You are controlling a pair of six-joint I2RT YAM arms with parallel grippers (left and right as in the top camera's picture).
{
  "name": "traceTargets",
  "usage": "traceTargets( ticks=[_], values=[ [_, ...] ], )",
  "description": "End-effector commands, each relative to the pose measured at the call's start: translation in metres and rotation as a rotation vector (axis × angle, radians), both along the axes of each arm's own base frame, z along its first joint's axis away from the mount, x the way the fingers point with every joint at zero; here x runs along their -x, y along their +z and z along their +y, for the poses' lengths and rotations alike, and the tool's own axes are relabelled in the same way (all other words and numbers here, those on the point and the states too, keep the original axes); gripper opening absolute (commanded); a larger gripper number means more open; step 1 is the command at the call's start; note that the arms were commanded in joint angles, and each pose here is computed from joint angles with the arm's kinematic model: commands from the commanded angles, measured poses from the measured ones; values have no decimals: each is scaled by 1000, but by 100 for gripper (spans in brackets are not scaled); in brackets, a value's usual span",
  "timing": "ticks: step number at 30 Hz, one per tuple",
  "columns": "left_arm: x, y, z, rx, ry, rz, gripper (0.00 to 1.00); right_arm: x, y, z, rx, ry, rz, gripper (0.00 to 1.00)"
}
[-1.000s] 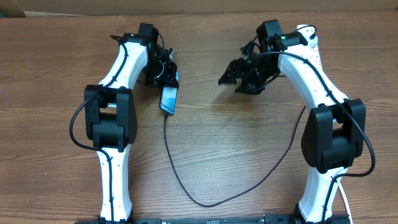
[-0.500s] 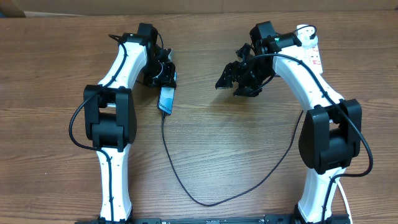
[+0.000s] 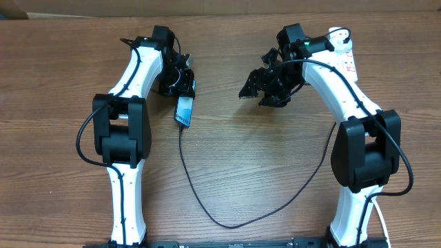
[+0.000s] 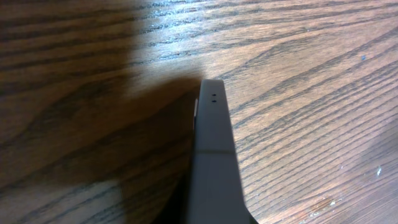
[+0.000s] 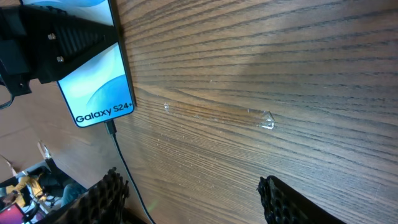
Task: Plug charger to phone and switch on socket
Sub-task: 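Lower the phone with the left gripper and lay it flat on the table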
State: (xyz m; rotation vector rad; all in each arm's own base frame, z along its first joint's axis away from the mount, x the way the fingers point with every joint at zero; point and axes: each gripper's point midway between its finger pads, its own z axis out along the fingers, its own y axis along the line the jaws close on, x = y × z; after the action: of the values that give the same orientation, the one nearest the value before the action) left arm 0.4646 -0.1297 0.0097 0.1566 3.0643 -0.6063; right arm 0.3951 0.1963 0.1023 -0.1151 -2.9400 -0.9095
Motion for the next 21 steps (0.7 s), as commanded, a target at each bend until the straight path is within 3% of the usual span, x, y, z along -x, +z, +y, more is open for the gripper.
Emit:
traceTargets(
  ticks=[1,21],
  values=[
    [-5,11,-1,8,-18,-34,4,-1,18,0,-8,6,-50,69],
    [-4,11,-1,7,-19,-30,4,-5,17,-1,-1,4,-66,70]
  ],
)
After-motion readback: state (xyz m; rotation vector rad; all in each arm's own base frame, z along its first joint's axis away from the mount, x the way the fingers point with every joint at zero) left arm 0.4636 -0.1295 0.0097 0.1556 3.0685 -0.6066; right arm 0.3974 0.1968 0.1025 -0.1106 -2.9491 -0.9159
